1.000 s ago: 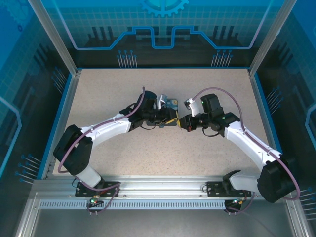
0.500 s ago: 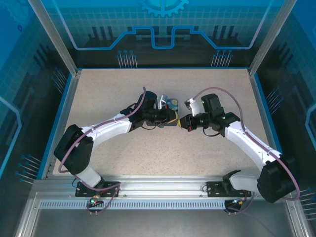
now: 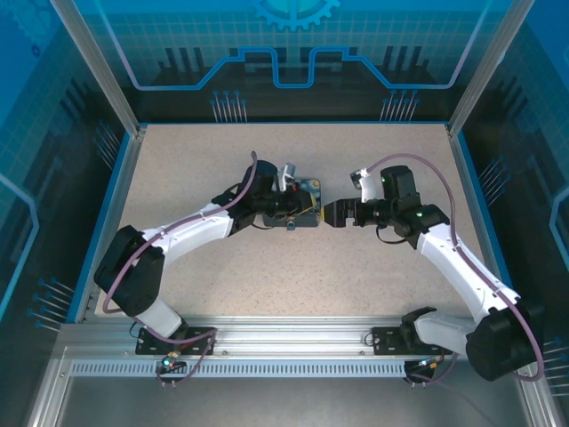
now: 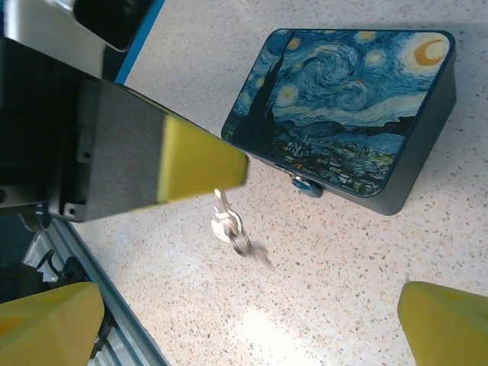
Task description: Unlock a padlock with a key
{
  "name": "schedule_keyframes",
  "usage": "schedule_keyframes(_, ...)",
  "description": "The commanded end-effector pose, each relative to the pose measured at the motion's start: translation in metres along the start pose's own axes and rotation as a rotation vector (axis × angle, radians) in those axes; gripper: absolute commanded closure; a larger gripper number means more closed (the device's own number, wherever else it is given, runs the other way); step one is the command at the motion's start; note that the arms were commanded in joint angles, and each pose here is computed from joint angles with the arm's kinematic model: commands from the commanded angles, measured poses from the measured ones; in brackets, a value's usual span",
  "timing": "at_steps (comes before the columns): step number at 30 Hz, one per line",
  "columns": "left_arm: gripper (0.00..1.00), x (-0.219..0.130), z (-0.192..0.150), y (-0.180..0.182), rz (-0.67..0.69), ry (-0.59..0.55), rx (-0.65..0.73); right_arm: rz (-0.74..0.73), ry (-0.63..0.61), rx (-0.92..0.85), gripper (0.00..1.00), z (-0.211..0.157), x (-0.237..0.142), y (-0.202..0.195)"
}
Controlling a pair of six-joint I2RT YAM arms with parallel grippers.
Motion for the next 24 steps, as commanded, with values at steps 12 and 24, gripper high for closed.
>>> schedule_keyframes(12, 1.0, -0.04, 0.022, -0.046, -0.174, -0.31, 0.215, 0.148, -0.239, 0.382, 0.0, 0.037, -0.007, -0.042)
schedule_keyframes(24, 1.0, -0.042, 0.03, -0.045, -0.275, -0.507, 0.154, 0.397, -0.401, 0.289, 0.31, 0.079, 0.014, -0.003)
Point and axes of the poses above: each hand's point on the last joint's axis, 136 mm out from that joint toward the fingers, its own x axis out along the fingers, its own y axis along the line the jaws close on, z = x × y, the point moved 9 cm from there along -x, back along the fingers, and after that the axes turned 6 degrees about -x, right-handed, at the moved point
